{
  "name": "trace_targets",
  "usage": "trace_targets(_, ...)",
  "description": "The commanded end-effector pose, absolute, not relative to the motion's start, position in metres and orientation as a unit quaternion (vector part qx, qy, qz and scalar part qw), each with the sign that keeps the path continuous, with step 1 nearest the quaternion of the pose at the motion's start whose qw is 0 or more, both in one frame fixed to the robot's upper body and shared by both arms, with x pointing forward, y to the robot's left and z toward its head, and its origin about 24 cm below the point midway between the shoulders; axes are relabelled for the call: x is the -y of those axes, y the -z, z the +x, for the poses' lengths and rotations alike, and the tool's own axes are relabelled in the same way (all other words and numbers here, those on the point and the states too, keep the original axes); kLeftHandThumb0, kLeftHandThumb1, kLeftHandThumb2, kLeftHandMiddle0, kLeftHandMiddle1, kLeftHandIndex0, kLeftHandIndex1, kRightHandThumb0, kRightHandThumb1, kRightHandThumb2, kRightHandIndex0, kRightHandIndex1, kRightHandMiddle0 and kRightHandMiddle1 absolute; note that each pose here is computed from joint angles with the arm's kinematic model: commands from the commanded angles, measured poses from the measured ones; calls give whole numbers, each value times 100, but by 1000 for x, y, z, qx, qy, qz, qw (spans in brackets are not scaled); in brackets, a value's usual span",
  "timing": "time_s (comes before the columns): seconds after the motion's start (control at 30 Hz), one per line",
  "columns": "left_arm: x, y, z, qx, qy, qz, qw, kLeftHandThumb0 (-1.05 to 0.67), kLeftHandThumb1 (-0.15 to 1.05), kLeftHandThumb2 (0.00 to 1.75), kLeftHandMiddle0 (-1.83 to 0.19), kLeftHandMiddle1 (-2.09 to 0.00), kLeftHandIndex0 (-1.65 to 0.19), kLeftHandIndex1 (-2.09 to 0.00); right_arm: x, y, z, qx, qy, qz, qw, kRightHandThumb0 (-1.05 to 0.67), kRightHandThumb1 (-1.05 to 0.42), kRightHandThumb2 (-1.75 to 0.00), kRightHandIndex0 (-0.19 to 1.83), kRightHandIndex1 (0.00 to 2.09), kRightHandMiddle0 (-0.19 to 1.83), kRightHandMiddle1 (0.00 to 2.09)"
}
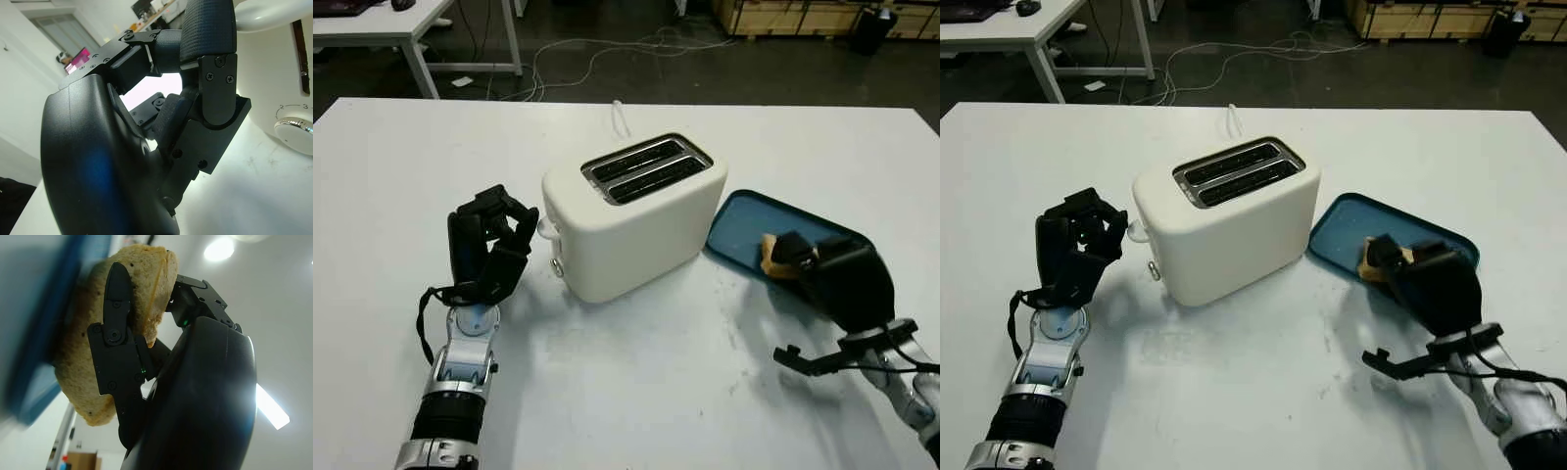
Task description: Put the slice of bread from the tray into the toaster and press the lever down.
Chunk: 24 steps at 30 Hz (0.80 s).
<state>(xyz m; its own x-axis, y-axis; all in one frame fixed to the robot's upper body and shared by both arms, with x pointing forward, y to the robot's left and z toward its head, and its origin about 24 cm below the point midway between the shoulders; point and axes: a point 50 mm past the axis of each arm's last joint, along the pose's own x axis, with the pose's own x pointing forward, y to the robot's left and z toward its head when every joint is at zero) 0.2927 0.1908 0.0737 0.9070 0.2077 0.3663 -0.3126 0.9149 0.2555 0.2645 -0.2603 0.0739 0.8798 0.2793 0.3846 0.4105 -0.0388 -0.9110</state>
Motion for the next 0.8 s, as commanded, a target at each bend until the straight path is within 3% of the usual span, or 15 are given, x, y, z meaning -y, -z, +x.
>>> trace_targets(0.0,-190,-76,293,173,-138,153,963,-96,78,53,-133,-148,-109,-144,263,-84,270,234,52,-710,662,-37,-92,-35,95,175,50,175)
trace_targets(0.4,-192,-75,293,172,-135,146,965,-98,78,53,-132,-147,-107,-142,267,-116,286,199,36,-709,675,-39,-92,-38,106,175,56,175)
trace_targets(0.57,-191,-75,293,168,-139,149,964,-98,78,52,-131,-147,-108,-143,275,-163,304,239,55,-646,723,-38,-92,-35,98,175,57,175)
trace_targets(0.67,-191,-75,292,169,-140,149,964,-97,78,53,-132,-148,-108,-143,276,-198,317,266,42,-602,751,-36,-92,-30,79,175,50,175)
trace_targets(0.77,-192,-74,292,169,-139,148,965,-96,78,53,-132,-148,-107,-143,274,-233,331,275,23,-570,774,-35,-92,-26,78,175,55,172)
